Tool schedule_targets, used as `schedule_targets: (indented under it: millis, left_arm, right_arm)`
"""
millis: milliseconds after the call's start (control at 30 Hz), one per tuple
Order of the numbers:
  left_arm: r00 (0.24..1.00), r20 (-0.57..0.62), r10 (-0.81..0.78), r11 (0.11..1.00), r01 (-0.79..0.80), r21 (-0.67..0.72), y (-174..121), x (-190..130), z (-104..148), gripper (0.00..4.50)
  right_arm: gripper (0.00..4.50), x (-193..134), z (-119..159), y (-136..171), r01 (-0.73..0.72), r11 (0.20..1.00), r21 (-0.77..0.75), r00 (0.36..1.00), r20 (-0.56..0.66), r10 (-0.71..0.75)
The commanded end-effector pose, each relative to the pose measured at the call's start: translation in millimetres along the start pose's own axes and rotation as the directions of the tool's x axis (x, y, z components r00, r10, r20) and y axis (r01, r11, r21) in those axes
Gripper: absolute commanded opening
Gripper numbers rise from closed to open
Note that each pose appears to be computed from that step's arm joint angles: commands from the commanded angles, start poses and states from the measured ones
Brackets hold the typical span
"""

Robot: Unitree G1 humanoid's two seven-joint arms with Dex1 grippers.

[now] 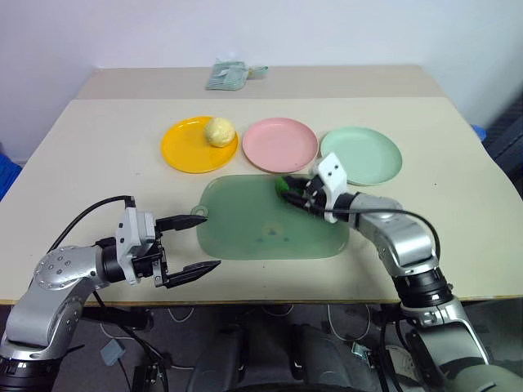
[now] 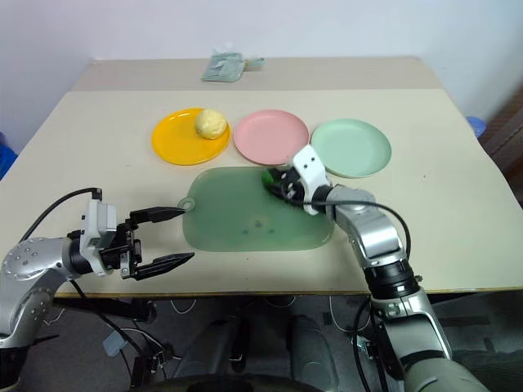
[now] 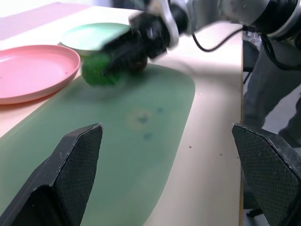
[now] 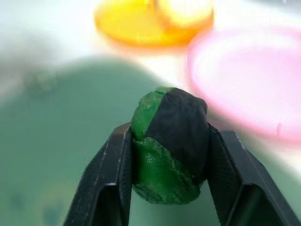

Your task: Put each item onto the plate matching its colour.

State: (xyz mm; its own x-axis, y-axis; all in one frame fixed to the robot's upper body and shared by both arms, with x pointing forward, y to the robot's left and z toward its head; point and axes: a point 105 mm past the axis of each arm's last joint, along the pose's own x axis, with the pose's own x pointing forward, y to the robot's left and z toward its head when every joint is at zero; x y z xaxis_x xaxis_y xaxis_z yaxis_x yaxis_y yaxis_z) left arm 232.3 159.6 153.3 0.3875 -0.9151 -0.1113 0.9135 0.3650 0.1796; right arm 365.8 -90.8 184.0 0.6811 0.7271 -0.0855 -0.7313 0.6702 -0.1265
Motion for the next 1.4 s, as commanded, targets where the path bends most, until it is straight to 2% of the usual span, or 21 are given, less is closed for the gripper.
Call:
schedule_targets:
  millis: [33, 133, 233, 333, 433, 567, 633, 733, 867, 1033, 1200, 1267, 1400]
  left_arm:
    - [0.999, 0.040, -0.007, 1.000, 0.006, 0.029, -2, 5, 11, 4.50]
    - [0.999, 0.052, 0.004, 0.999, -0.006, 0.033, -1, 8, 13, 4.50]
    - [0.998, 0.056, 0.016, 0.999, -0.018, 0.037, 0, 9, 14, 4.50]
    - [0.998, 0.057, 0.026, 0.999, -0.028, 0.042, 2, 9, 13, 4.50]
    - [0.997, 0.061, 0.037, 0.998, -0.040, 0.049, 3, 8, 15, 4.50]
    - [0.997, 0.063, 0.049, 0.997, -0.052, 0.056, 4, 9, 16, 4.50]
    - [0.997, 0.064, 0.051, 0.997, -0.055, 0.057, 4, 9, 16, 4.50]
    - [0.996, 0.066, 0.053, 0.997, -0.057, 0.055, 3, 10, 16, 4.50]
    - [0.997, 0.070, 0.044, 0.998, -0.047, 0.041, 1, 11, 16, 4.50]
    - [0.998, 0.058, 0.002, 1.000, -0.004, 0.031, -2, 11, 14, 4.50]
    - [0.997, 0.070, -0.013, 1.000, 0.011, 0.020, 0, 14, 15, 4.50]
    - [0.997, 0.073, -0.023, 1.000, 0.021, 0.019, 1, 16, 15, 4.50]
    - [0.997, 0.068, -0.040, 0.999, 0.038, 0.027, 4, 19, 15, 4.50]
  right_arm:
    - [1.53, -7, 52, -30, 0.081, 0.994, -0.079, 0.983, 0.170, -0.067]
    - [1.53, -8, 53, -75, 0.223, 0.959, -0.175, 0.968, 0.153, -0.197]
    - [1.53, -8, 36, -106, 0.279, 0.937, -0.211, 0.960, 0.099, -0.263]
    - [1.53, -10, 13, -128, 0.311, 0.917, -0.248, 0.948, 0.019, -0.317]
    - [1.53, -12, 0, -141, 0.359, 0.901, -0.244, 0.927, -0.019, -0.374]
    - [3.39, -15, -12, -148, 0.387, 0.886, -0.255, 0.907, -0.068, -0.416]
    - [4.47, -15, -16, -148, 0.387, 0.888, -0.248, 0.906, -0.078, -0.416]
    - [4.47, -15, -16, -147, 0.373, 0.894, -0.246, 0.913, -0.076, -0.402]
    - [4.47, -18, 0, -149, 0.381, 0.898, -0.221, 0.920, -0.003, -0.392]
    - [4.47, -31, 14, -127, 0.205, 0.968, -0.147, 0.979, 0.053, -0.199]
    - [4.47, -54, 5, -88, 0.106, 0.989, -0.099, 0.994, 0.015, -0.105]
    - [4.47, -61, -7, -71, 0.083, 0.994, -0.074, 0.996, -0.027, -0.085]
    - [4.47, -68, -28, -55, 0.068, 0.997, -0.037, 0.992, -0.106, -0.072]
